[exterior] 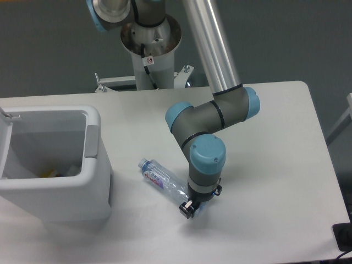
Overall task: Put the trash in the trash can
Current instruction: 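Close the gripper around the bottle's middle and lift it, then carry the bottle over the white bin and release it inside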
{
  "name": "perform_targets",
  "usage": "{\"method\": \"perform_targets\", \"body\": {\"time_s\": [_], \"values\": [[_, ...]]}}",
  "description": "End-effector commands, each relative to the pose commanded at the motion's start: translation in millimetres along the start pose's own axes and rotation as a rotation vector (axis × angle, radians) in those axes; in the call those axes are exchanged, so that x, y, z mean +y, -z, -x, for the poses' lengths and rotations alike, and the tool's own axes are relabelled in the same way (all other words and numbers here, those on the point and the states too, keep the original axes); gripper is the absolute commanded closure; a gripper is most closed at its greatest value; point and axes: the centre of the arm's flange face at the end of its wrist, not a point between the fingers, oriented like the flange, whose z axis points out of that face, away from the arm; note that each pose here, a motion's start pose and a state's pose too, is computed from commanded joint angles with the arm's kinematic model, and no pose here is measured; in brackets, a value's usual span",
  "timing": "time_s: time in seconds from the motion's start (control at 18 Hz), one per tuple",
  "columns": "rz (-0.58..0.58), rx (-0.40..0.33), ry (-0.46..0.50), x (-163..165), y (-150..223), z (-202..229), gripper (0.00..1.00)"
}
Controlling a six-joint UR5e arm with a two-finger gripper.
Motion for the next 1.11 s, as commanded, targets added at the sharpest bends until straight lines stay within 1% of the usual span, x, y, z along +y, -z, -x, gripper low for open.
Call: {"method": "perform_targets", "body": {"time_s": [0.17, 0.39, 0.5, 0.56, 0.72, 0.83, 0.89, 1.0, 1.06, 1.11], "values": [[-0.001, 0.001, 0.0, 0.0, 1.1, -0.1, 0.41], [-0.009, 0.002, -0.004, -0.6, 6.7, -0.5, 0.41], [-0.056, 0.002, -0.015, -4.5, 32.6, -1.7, 0.41], [-0.096, -0.004, -0.025, -8.1, 52.6, -3.3, 0.41], [-0.258, 0.059, -0.049, -27.7, 142.6, -20.0, 0.41], [-0.35, 0.094, -0.061, -36.7, 183.4, -22.9, 0.41], [-0.42, 0.12, -0.075, -40.9, 215.3, -26.7, 0.41], [-0.51, 0.166, -0.089, -41.7, 260.0, -31.3, 0.42], [-0.553, 0.2, -0.099, -39.7, 280.7, -35.8, 0.45], [-0.609, 0.253, -0.115, -35.6, 308.5, -40.5, 0.45]]}}
